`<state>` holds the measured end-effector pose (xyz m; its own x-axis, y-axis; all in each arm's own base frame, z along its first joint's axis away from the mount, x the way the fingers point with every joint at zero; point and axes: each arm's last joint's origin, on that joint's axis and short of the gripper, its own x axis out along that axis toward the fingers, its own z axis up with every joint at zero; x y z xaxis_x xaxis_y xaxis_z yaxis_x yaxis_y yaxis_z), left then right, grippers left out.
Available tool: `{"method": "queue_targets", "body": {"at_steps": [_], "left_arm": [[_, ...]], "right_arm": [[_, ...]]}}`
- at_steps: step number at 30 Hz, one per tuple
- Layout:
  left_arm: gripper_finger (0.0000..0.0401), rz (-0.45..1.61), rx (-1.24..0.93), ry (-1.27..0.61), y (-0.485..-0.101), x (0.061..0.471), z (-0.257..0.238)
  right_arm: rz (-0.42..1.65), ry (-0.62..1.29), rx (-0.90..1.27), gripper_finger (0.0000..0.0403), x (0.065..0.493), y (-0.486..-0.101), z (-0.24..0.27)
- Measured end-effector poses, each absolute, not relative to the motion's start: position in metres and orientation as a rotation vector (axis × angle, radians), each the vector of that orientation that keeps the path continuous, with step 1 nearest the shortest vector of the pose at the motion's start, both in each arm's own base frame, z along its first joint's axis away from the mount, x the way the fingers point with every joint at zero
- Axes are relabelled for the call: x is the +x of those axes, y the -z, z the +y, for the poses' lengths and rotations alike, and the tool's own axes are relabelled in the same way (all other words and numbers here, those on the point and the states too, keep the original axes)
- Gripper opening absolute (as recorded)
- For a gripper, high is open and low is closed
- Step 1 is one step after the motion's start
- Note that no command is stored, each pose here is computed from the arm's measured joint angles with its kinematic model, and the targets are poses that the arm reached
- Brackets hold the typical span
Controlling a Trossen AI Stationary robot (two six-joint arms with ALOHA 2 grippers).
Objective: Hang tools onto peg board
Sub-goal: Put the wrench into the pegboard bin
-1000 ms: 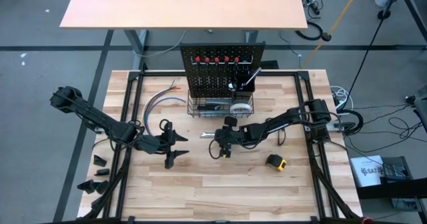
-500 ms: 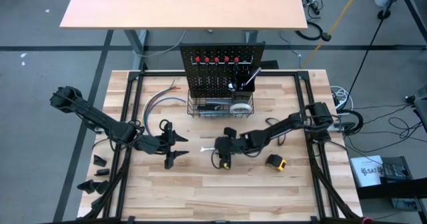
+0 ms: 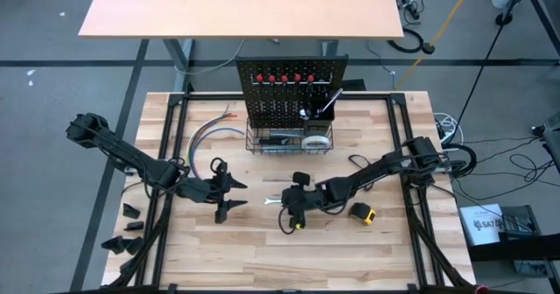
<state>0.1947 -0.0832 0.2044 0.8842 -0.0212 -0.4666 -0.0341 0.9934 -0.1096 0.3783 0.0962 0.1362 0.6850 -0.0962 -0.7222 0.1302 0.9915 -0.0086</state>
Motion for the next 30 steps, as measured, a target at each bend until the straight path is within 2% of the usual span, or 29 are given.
{"method": "queue_targets", "body": {"at_steps": [19, 22, 28, 30], "left_arm": [[0.0237, 0.471, -0.122, -0.01, -0.206, 0.195, -0.083], [0.0237, 0.448, -0.131, -0.01, -0.208, 0.196, -0.084], [0.0237, 0.432, -0.134, -0.019, -0.209, 0.197, -0.084], [0.0237, 0.432, -0.135, -0.02, -0.209, 0.197, -0.084]], "right_arm": [[0.915, 0.087, 0.085, 0.0136, 0.378, -0.101, 0.088], [0.957, 0.087, 0.136, 0.0113, 0.376, -0.098, 0.088], [1.01, 0.105, 0.189, 0.0033, 0.371, -0.096, 0.093], [1.012, 0.102, 0.201, 0.0021, 0.37, -0.096, 0.095]]}}
